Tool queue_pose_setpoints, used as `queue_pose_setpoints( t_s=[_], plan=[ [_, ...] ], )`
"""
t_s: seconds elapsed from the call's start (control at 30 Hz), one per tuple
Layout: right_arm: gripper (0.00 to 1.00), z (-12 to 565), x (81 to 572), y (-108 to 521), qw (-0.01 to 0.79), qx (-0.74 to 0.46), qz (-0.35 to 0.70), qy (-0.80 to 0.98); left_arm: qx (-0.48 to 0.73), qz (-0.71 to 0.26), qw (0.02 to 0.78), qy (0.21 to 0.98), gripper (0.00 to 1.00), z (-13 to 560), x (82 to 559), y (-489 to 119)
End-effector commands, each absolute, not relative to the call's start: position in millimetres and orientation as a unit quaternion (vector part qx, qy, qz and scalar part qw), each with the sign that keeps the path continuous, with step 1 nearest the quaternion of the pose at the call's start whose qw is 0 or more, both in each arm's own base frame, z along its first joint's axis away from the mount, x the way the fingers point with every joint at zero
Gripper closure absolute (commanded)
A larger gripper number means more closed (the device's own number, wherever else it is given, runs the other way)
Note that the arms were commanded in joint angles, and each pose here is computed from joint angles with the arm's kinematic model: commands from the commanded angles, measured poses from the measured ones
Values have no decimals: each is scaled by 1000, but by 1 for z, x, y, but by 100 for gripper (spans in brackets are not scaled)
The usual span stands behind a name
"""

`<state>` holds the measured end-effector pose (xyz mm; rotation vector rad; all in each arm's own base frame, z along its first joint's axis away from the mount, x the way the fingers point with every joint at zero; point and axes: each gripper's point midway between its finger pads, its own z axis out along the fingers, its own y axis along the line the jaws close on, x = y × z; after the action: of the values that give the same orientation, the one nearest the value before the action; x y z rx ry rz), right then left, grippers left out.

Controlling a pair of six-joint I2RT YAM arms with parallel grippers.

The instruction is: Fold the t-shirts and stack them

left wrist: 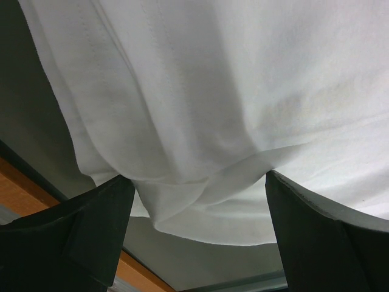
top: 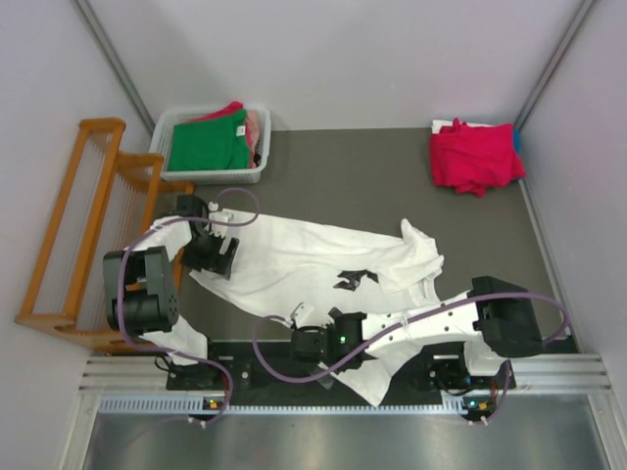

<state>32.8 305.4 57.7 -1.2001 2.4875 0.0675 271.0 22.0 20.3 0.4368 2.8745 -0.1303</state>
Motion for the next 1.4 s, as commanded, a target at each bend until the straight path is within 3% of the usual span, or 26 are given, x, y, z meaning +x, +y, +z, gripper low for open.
queue_pose_setpoints(
  t_s=[0.0,0.63,0.83,0.93,1.03,1.13,1.17,1.2,1.27,1.37],
  plan=[
    [5,46,21,305,182,-421,33,888,147,-52,157,975,8,32,293,19],
    [10,28,22,322,186,-440,20,878,143,-53,164,975,8,43,295,18],
    [18,30,22,326,191,-438,29,878,144,-59,168,973,10,46,298,16],
    [28,28,22,326,191,-435,27,879,143,-63,167,974,12,45,297,14],
    [45,27,24,324,195,-430,24,881,146,-60,162,974,12,44,294,15],
    [72,29,25,321,200,-422,24,884,149,-49,162,974,11,43,293,19],
    [85,29,26,320,201,-419,23,885,149,-47,163,974,11,43,293,20],
    [90,29,27,317,201,-416,17,887,149,-46,160,975,11,41,292,20],
    [100,30,28,311,201,-413,11,888,150,-40,161,975,11,41,292,22],
    [100,38,29,303,203,-405,8,892,149,-38,161,975,11,42,293,24]
  ],
)
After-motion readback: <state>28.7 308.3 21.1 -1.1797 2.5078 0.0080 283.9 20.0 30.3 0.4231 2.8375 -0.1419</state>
